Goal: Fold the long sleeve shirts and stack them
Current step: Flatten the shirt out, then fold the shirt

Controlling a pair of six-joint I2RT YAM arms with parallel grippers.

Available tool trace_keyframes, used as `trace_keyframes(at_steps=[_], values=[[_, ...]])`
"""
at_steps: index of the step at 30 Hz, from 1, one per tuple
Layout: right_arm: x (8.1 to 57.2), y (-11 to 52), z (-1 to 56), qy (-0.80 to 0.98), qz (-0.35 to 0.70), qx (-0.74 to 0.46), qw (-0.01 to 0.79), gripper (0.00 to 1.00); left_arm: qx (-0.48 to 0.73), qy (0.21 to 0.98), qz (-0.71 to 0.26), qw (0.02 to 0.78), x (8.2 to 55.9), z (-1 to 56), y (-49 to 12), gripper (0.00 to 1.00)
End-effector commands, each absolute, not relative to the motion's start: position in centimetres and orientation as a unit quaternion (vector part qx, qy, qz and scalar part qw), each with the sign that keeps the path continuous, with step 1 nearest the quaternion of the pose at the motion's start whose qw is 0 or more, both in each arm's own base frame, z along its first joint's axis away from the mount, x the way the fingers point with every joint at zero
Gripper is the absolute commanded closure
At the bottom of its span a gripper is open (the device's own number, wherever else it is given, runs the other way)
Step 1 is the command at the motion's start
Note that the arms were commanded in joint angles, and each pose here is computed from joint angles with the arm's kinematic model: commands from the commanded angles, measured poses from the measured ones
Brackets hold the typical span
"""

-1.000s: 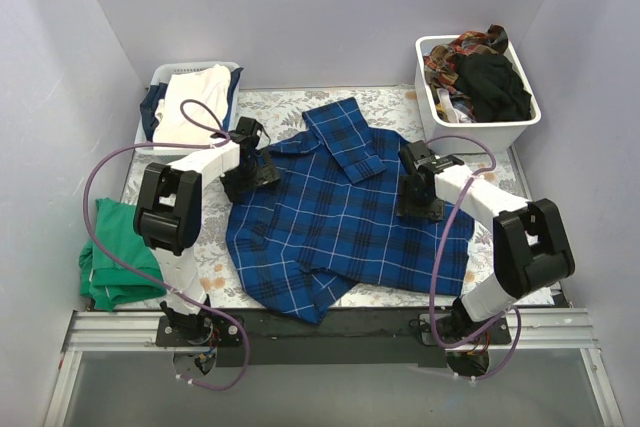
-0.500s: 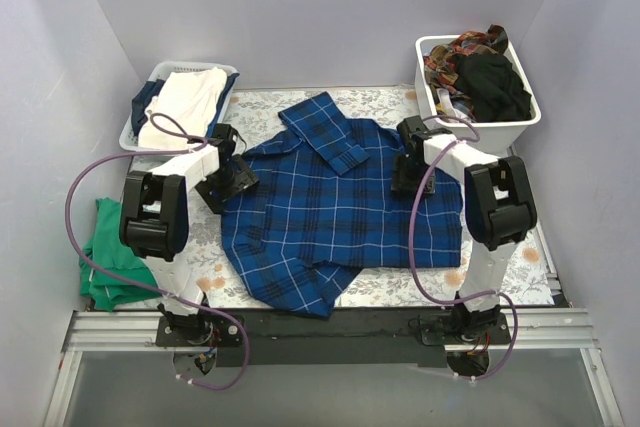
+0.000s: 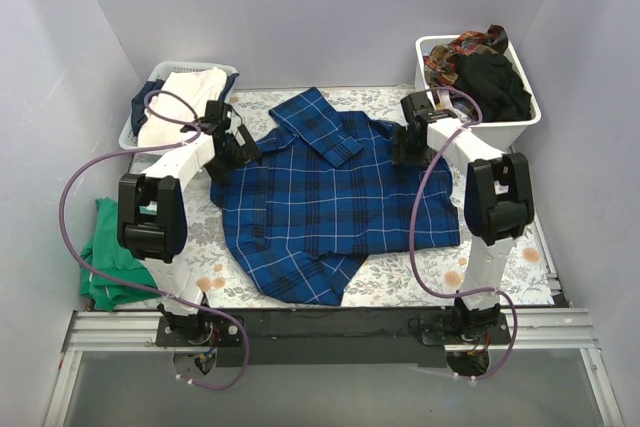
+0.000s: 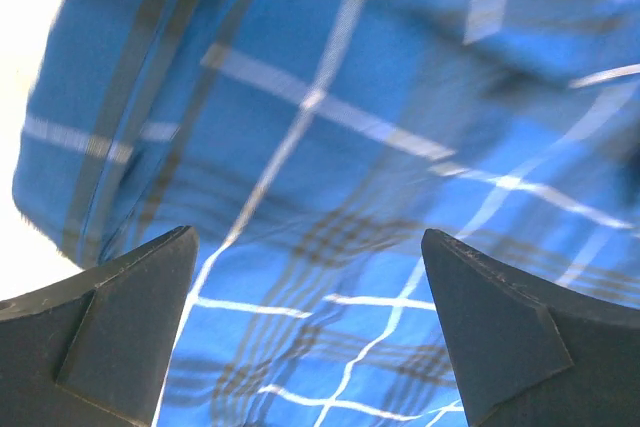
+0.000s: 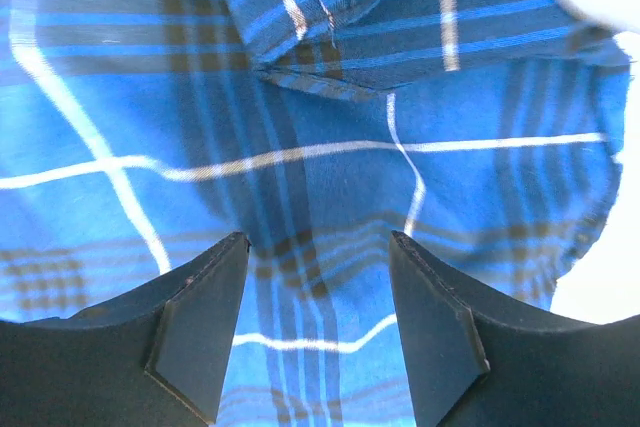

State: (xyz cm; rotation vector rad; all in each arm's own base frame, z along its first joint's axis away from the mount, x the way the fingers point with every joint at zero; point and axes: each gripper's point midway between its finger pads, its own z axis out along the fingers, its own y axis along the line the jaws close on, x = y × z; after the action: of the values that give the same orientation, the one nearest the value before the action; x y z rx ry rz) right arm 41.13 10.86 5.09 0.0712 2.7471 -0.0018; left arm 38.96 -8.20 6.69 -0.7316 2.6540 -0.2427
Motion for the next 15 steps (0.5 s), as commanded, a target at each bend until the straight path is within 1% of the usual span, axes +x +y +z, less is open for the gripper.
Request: trace_keyframes(at_steps=[1,3,4,5,7,8,9,11,15], values=[[41.6,10.5,12.9,0.955,0.018,0.019,0.294,0.34,-0.220,0.927,-0.118,0.278,42.0,12.9,-8.4,0.03],[40.9,10.2,14.0,0.952,0.018,0.017,0.306,0.34,-0.220,0.925,-0.119,0.287,41.2,14.2,-8.4,0.03],[40.3,9.9,15.5,0.946,0.020,0.017,0.323,0.34,-0.224,0.924,-0.113,0.289,40.9,14.5,-8.2,0.04],[39.2,9.6,14.8,0.949,0.016,0.015,0.314,0.33,-0.230,0.921,-0.105,0.296,40.0,15.0,-7.8,0.03],[37.8,9.1,15.4,0.946,0.018,0.015,0.323,0.33,-0.247,0.920,-0.087,0.293,38.3,15.0,-7.2,0.03],[36.5,8.8,14.0,0.952,0.015,0.014,0.307,0.33,-0.265,0.920,-0.079,0.277,36.9,13.9,-6.9,0.03],[35.9,8.8,14.0,0.951,0.021,0.015,0.310,0.33,-0.275,0.917,-0.074,0.278,35.7,14.3,-6.4,0.03],[34.4,8.7,12.5,0.956,0.024,0.020,0.290,0.33,-0.300,0.916,-0.058,0.259,33.3,13.3,-5.7,0.03],[32.8,9.6,11.3,0.960,0.056,0.022,0.273,0.33,-0.315,0.921,-0.035,0.228,30.6,11.2,-5.1,0.03]])
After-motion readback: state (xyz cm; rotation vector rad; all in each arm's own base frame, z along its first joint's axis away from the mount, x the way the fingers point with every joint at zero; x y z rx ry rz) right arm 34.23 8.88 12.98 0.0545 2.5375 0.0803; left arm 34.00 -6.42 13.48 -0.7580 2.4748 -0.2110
